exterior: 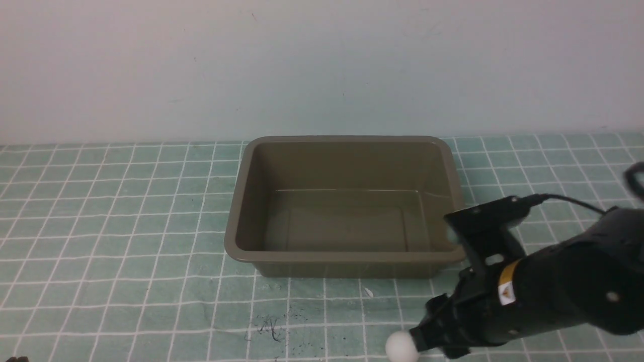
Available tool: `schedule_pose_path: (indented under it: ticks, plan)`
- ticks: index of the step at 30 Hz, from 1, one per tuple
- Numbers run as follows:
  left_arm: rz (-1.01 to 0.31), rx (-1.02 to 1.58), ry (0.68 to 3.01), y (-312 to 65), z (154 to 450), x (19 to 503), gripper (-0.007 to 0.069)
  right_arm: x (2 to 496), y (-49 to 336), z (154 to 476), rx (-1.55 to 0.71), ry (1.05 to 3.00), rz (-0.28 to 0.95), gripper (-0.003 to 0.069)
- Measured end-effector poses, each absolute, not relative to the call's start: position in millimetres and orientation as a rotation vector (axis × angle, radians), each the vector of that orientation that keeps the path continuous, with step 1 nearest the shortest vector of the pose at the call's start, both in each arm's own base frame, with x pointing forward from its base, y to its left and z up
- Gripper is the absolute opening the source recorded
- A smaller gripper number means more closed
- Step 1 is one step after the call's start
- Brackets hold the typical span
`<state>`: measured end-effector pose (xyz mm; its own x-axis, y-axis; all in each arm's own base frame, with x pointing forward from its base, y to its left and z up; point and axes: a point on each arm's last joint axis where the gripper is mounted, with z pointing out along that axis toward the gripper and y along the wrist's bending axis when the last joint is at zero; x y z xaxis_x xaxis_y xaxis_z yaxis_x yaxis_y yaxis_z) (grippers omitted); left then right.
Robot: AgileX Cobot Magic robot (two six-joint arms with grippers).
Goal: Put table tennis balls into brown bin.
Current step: 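Reach for and grasp a ping pong ball on the table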
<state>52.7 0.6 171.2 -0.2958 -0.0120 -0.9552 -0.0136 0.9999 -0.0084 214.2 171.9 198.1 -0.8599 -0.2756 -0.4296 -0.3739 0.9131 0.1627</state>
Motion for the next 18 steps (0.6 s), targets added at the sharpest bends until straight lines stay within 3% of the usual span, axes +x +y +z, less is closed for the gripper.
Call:
schedule_pose_path:
  ticks: [5, 10, 12, 14, 17, 18]
  plan:
    - [0.002, -0.018, 1.871, 0.6, 171.2, 52.7, -0.0004, 221.9, 188.8, 170.6, -0.513, 2.661, 0.340, 0.0573]
    - [0.002, -0.018, 1.871, 0.6, 171.2, 52.7, -0.0004, 228.6, 194.1, 152.5, -0.511, 2.662, 0.335, 0.0609]
    - [0.002, -0.018, 1.871, 0.6, 171.2, 52.7, -0.0004, 230.4, 195.6, 146.4, -0.512, 2.666, 0.332, 0.0599]
    - [0.002, -0.018, 1.871, 0.6, 171.2, 52.7, -0.0004, 231.3, 196.3, 141.2, -0.514, 2.679, 0.323, 0.0543]
    - [0.002, -0.018, 1.871, 0.6, 171.2, 52.7, -0.0004, 231.4, 196.4, 139.9, -0.517, 2.692, 0.315, 0.0342]
    - [0.002, -0.018, 1.871, 0.6, 171.2, 52.7, -0.0004, 231.5, 196.5, 142.2, -0.521, 2.701, 0.308, 0.0355]
